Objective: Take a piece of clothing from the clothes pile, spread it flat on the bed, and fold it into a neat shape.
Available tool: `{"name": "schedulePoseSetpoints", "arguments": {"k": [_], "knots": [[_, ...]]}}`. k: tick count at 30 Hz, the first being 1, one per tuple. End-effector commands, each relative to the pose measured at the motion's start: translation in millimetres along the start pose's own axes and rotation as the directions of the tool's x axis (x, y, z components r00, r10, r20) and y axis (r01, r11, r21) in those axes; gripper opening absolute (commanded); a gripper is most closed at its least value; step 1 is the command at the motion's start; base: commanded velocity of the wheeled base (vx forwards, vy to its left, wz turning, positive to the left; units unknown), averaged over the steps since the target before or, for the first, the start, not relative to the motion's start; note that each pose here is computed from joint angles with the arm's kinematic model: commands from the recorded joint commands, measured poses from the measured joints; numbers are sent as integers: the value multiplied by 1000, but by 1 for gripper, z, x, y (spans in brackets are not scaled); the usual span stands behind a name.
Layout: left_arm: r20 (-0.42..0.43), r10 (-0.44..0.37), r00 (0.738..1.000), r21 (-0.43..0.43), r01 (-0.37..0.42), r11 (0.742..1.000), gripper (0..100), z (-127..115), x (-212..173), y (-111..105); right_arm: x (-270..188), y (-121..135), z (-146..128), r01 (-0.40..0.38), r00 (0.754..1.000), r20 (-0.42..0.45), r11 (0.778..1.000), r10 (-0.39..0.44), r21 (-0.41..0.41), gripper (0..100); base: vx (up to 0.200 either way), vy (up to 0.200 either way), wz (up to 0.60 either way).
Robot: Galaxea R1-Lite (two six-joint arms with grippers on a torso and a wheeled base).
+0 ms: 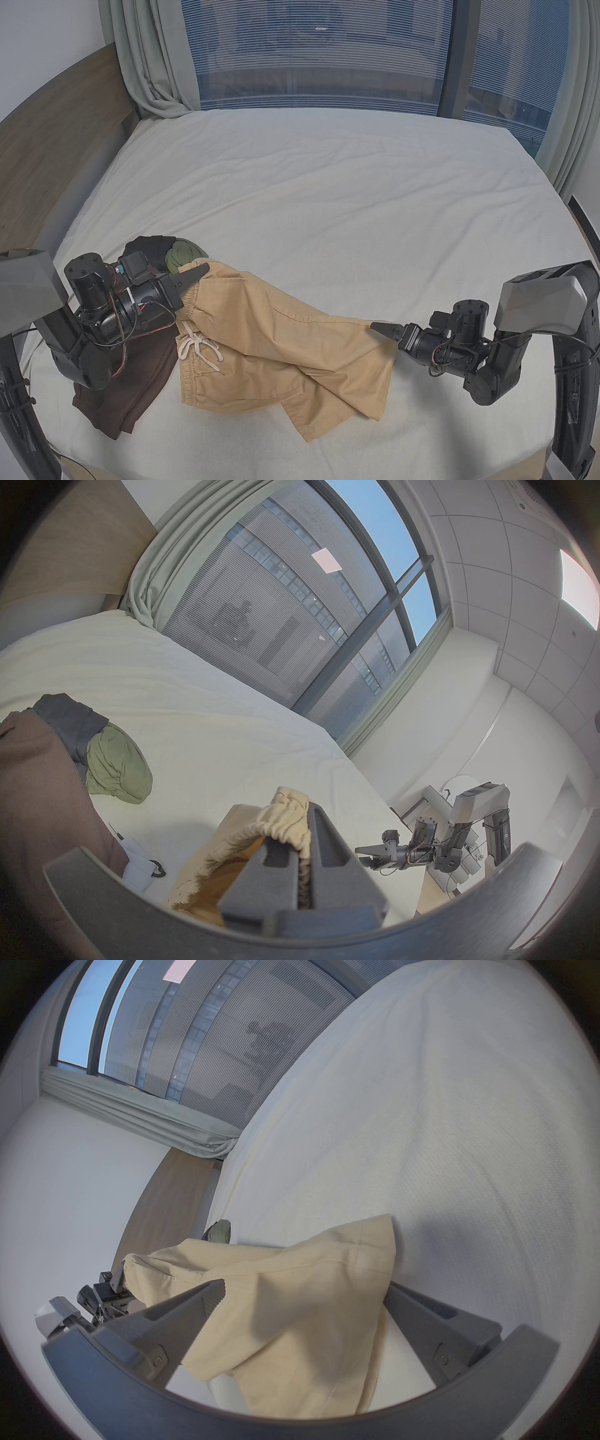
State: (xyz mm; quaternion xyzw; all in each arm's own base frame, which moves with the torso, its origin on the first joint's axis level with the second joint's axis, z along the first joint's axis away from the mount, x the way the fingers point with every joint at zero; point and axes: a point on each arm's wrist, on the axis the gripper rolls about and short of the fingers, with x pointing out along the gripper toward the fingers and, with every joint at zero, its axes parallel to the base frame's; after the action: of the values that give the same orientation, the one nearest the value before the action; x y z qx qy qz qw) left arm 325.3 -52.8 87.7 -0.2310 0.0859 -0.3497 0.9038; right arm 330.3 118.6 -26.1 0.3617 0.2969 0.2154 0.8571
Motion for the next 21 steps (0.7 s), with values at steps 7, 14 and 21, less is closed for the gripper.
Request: {"name": "schedulePoseSetpoints", "arguments": {"k": [7,14,21], "knots": [[0,0,1000,-1,0,1000,0,0,0,0,17,-21,1,8,1000,27,1000,-8,0,100,0,0,0],[0,-1,1000,-1,1,1000,0,0,0,-1,15,-15,7,-33,998,62,999,33,-10,100,0,0,0],[0,-1,1000,-1,1,1000,0,0,0,0,3,6,17,-99,990,97,995,98,6,100,0,0,0]]}}
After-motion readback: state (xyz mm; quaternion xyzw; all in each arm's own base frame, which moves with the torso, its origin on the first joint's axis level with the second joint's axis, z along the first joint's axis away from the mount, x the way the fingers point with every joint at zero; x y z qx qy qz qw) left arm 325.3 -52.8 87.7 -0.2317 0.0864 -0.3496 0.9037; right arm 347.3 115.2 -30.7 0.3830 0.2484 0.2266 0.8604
